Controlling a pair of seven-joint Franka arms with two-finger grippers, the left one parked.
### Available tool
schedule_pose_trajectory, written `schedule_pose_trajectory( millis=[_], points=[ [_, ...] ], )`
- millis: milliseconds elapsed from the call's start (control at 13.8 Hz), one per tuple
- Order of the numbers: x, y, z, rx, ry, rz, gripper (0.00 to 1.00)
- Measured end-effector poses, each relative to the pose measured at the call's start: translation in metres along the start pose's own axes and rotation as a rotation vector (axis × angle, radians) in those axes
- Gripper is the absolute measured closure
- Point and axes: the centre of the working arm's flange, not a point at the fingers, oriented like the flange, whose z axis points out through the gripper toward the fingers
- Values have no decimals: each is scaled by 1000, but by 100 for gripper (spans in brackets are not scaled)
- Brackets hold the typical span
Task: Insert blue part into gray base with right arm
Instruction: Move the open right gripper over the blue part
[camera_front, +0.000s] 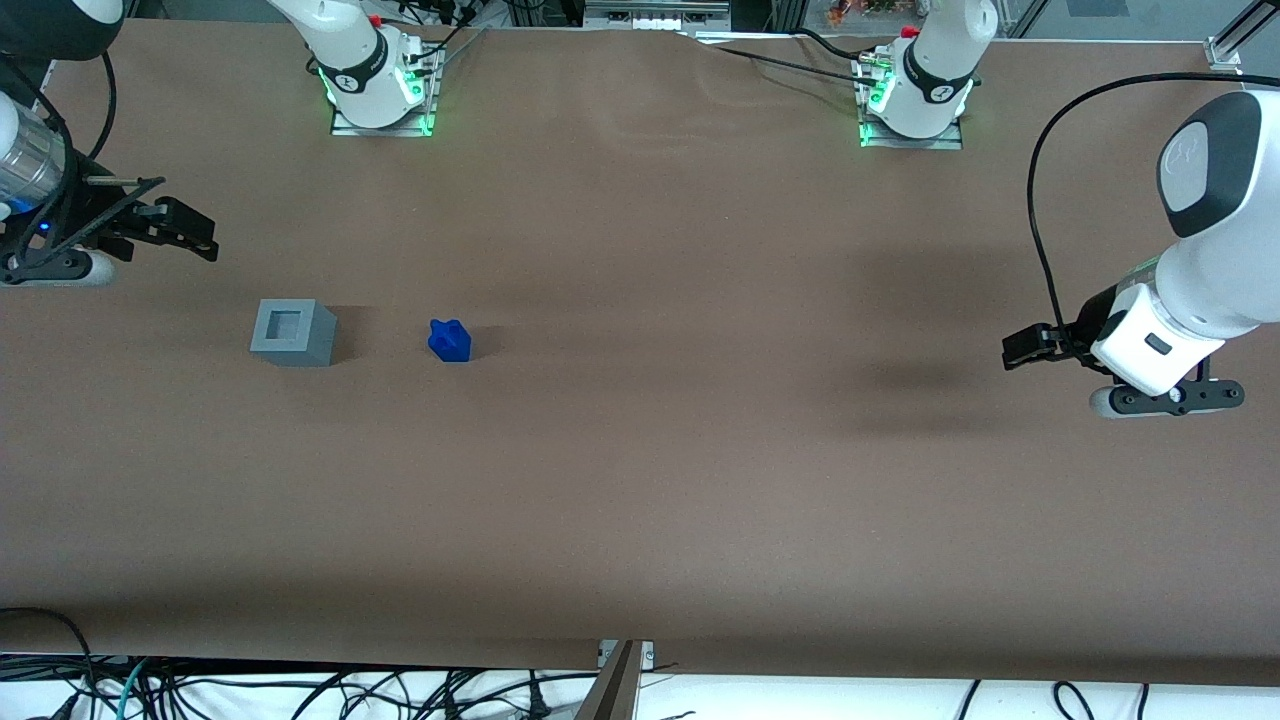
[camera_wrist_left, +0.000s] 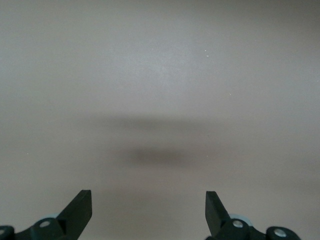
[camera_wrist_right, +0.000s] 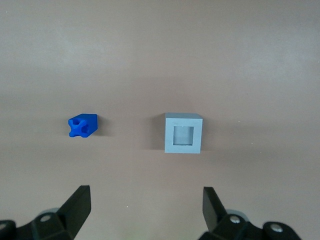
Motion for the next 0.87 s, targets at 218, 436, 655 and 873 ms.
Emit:
schedule_pose_trajectory(
  millis=[218, 436, 655, 873],
  points=[
    [-2, -24, 0, -2, -6, -41, 1],
    [-5, -62, 5, -8, -23, -63, 1],
    [1, -86, 27, -11, -59, -48, 1],
    [14, -103, 82, -12, -66, -3, 1]
  ],
)
